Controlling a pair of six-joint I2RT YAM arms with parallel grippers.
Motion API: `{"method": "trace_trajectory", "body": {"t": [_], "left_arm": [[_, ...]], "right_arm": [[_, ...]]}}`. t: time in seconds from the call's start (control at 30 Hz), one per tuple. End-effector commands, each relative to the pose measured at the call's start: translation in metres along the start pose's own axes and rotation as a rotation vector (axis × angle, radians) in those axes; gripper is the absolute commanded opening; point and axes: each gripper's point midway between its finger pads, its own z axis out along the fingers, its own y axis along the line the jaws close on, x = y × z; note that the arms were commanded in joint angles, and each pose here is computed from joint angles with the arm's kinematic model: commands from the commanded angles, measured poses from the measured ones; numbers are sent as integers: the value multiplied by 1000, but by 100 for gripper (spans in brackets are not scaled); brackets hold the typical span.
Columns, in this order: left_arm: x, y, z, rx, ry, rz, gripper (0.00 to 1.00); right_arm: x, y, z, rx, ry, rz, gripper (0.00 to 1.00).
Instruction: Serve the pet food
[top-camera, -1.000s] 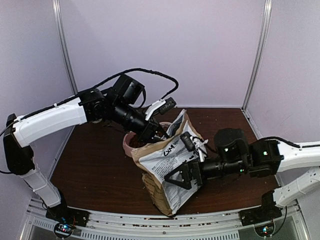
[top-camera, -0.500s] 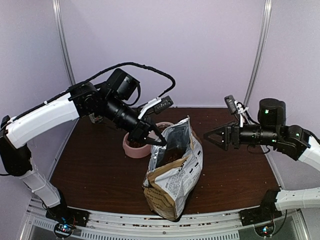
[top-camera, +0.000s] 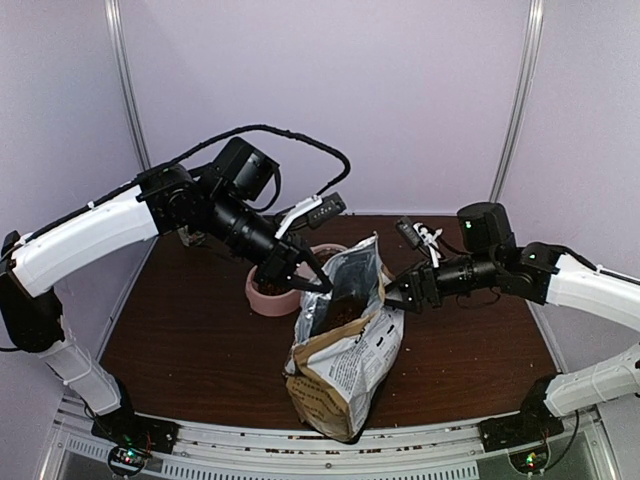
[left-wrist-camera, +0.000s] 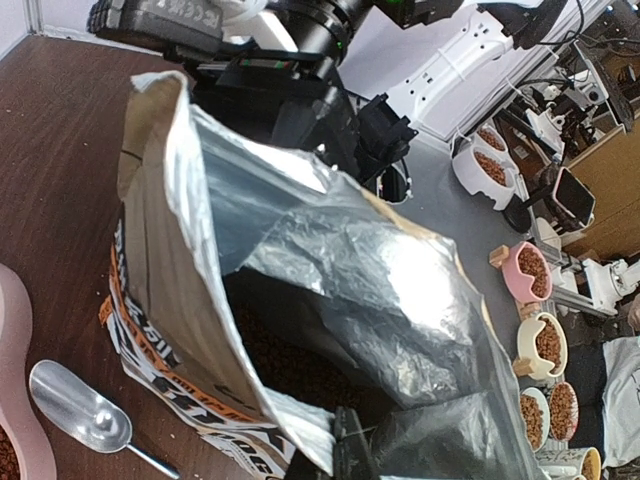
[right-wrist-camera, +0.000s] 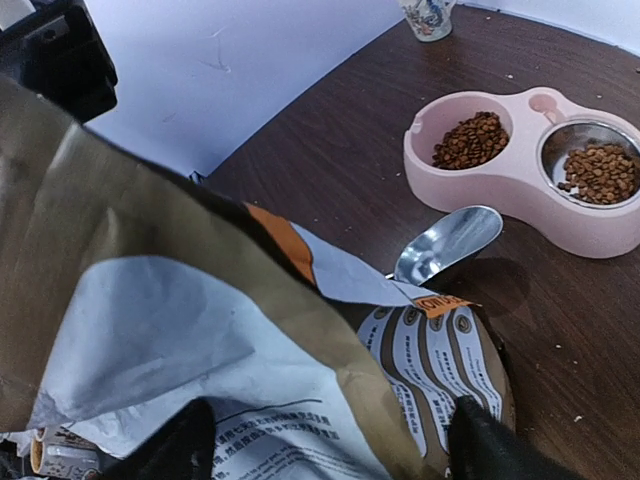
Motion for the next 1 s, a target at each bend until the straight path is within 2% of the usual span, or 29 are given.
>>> {"method": "trace_trajectory", "body": {"t": [0.0, 0.1, 0.2, 0.33, 0.53, 0.57, 0.6, 0.67, 0.73, 0.83, 0.9, 0.97], "left_arm": [[-53, -39, -38, 46, -185, 192, 0], [-52, -31, -39, 15, -170, 190, 0], [-52, -22, -35, 13, -150, 183, 0], [-59, -17, -33, 10, -130, 208, 0], [-57, -19, -26, 63, -87, 223, 0], [-55, -20, -25, 73, -83, 221, 0], [-54, -21, -25, 84, -81, 218, 0], [-51, -24, -24, 100, -77, 210, 0], [-48, -26, -25, 107, -73, 201, 4], [-43, -28, -28, 99, -69, 192, 32], [-43, -27, -31, 79, -75, 190, 52], [-46, -26, -34, 46, -90, 195, 61]], "right_arm": [[1, 26, 5, -157, 30, -19, 67], [16, 36, 3, -195, 46, 12, 43], [37, 53, -1, -250, 44, 57, 29], [58, 83, -5, -292, 36, 96, 25], [58, 121, -15, -382, -44, 130, 24], [56, 123, -20, -387, -63, 124, 26], [51, 121, -25, -371, -97, 108, 31], [42, 113, -37, -309, -156, 66, 53], [34, 105, -50, -244, -189, 20, 68], [22, 100, -64, -149, -210, -73, 89], [18, 96, -69, -102, -216, -143, 95], [13, 93, -71, -61, -232, -230, 97]]}}
